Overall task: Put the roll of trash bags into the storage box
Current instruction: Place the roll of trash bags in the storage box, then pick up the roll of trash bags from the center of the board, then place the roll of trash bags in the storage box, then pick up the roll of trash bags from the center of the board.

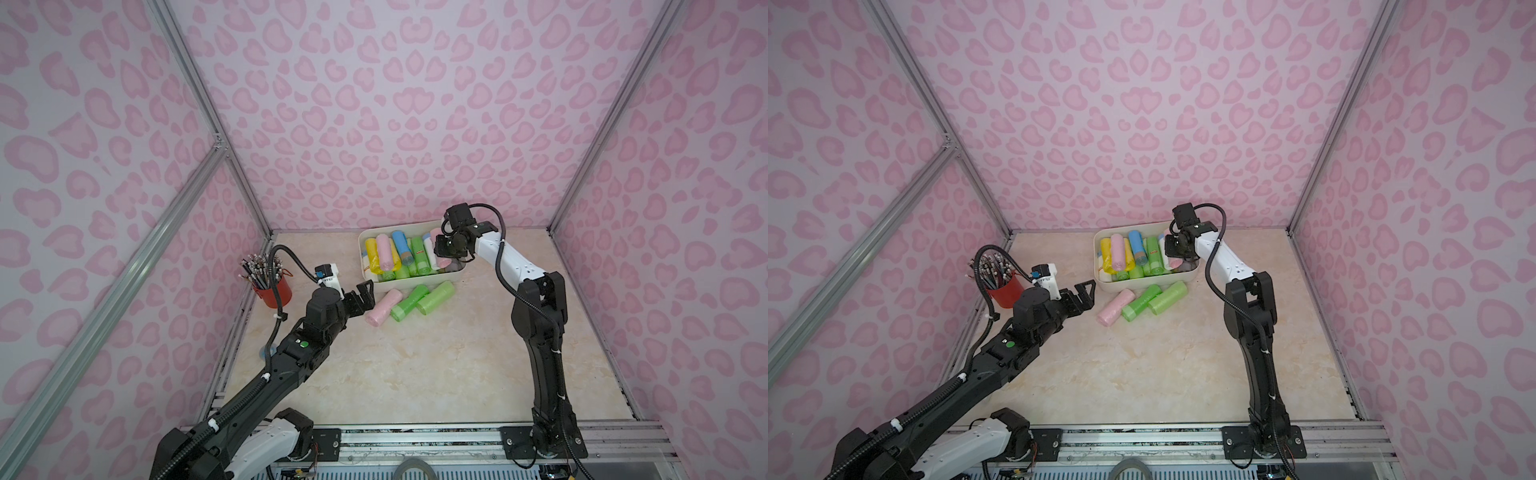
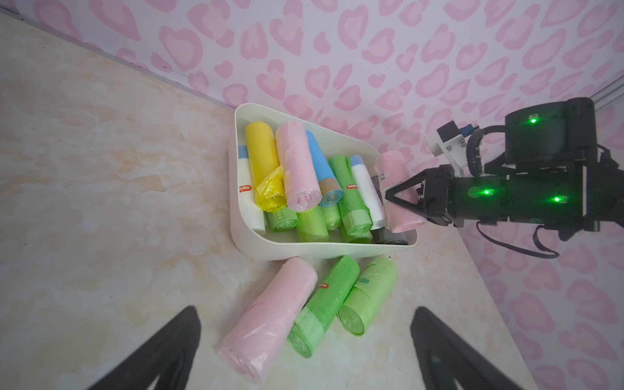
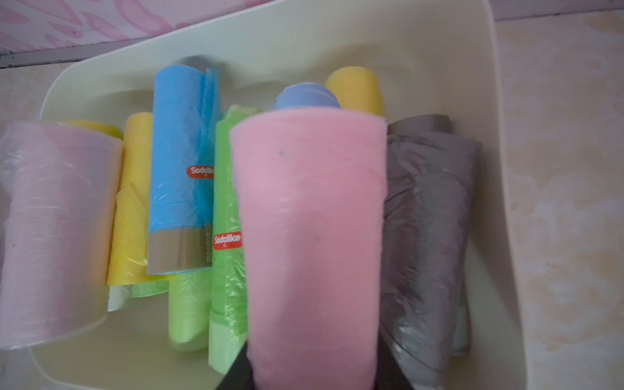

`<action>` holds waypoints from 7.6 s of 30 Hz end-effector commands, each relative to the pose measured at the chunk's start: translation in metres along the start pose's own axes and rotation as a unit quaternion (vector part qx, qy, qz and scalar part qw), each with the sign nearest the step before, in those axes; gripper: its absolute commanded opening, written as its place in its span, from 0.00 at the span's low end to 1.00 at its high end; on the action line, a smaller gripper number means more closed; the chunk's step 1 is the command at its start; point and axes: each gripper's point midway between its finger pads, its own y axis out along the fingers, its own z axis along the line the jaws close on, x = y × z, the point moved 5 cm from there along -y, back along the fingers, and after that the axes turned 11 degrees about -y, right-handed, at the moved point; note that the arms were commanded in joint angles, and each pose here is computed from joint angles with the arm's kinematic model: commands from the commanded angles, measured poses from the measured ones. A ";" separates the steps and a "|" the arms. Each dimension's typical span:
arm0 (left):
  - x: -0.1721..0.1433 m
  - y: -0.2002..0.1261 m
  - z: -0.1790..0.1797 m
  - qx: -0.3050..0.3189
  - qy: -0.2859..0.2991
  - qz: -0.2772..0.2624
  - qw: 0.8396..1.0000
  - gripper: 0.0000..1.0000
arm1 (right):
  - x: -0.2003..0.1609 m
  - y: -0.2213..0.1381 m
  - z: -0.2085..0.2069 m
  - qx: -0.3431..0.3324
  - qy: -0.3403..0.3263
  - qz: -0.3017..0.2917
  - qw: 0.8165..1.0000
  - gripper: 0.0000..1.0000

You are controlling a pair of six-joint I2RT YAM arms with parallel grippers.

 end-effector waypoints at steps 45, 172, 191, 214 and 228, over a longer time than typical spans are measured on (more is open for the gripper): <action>-0.068 0.102 0.068 0.134 0.072 0.170 0.974 0.96 | -0.186 -0.209 0.012 0.091 0.108 -0.077 0.987 0.90; 0.029 0.267 -0.073 0.079 0.073 0.091 0.990 1.00 | -0.222 -0.181 -0.009 0.015 0.150 -0.015 0.988 0.90; 0.055 0.133 -0.136 -0.007 0.094 -0.032 0.995 1.00 | -0.225 -0.183 -0.001 0.022 0.159 -0.018 0.987 0.90; -0.021 -0.025 -0.028 -0.001 0.029 -0.042 0.999 1.00 | -0.193 -0.117 0.017 0.073 0.235 -0.032 0.969 0.93; -0.041 -0.046 -0.017 -0.087 -0.011 0.005 0.996 0.99 | -0.170 -0.067 0.023 0.087 0.251 -0.028 0.964 0.94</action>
